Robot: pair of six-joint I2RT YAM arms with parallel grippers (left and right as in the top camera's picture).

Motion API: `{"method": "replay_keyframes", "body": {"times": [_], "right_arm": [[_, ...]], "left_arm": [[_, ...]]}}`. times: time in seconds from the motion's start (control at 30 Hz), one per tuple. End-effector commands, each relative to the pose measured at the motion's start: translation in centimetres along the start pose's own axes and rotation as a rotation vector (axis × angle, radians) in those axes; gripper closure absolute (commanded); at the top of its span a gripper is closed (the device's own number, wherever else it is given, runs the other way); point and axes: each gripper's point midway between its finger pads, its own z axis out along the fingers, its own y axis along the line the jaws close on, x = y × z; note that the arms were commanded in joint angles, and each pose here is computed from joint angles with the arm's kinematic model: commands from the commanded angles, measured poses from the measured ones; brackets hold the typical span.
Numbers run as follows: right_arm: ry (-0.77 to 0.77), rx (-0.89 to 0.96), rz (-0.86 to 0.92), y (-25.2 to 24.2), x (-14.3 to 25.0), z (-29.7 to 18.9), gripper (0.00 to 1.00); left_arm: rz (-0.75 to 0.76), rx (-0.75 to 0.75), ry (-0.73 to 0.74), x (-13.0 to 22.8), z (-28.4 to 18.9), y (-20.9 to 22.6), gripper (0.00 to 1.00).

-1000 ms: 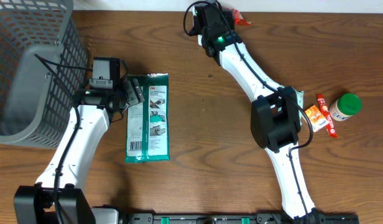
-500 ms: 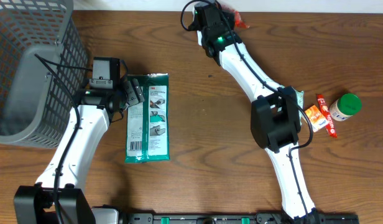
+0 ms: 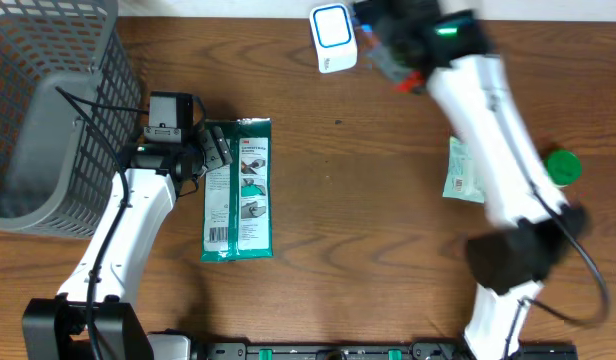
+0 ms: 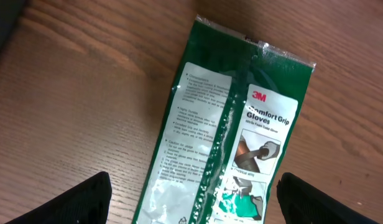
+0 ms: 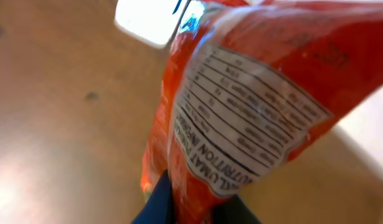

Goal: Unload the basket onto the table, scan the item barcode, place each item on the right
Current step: 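Lower the snack bag down and right onto the table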

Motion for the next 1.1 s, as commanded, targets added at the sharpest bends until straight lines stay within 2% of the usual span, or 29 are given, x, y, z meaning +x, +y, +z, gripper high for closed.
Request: {"method": "replay_keyframes", "body": {"times": [0.0, 0.03, 0.1, 0.43, 0.67, 0.83, 1.0, 1.07], "right_arm": [[-0.02, -0.281, 0.195, 1.9, 1.5, -1.8, 0.99], [0.018, -0.366, 0.243, 2.1, 3.1, -2.1, 0.99], [0.076, -0.414, 0.294, 1.8, 5.1, -1.8, 0.98], [0.34, -0.517, 0.498, 1.7, 15.0, 2.7, 0.99], [0.406, -0.522, 0.569, 2.6, 20.4, 7.4, 0.99], [0.472, -0.436, 0.555, 3.5, 25.2, 11.1, 0.99], [0.588, -0.228, 0.565, 1.6, 28.9, 12.2, 0.99], [0.626, -0.152, 0.593, 0.8, 29.7, 12.0, 0.91]], "left_arm": [[-0.008, -0.026, 0.013, 0.4, 0.6, 0.6, 0.14], [-0.008, -0.026, 0.013, 0.4, 0.6, 0.6, 0.14], [-0.008, -0.026, 0.013, 0.4, 0.6, 0.6, 0.14], [-0.008, -0.026, 0.013, 0.4, 0.6, 0.6, 0.14], [-0.008, -0.026, 0.013, 0.4, 0.6, 0.6, 0.14], [-0.007, -0.026, 0.013, 0.4, 0.6, 0.6, 0.14], [-0.007, -0.026, 0.013, 0.5, 0.6, 0.7, 0.14], [-0.007, -0.026, 0.013, 0.4, 0.6, 0.6, 0.14]]}}
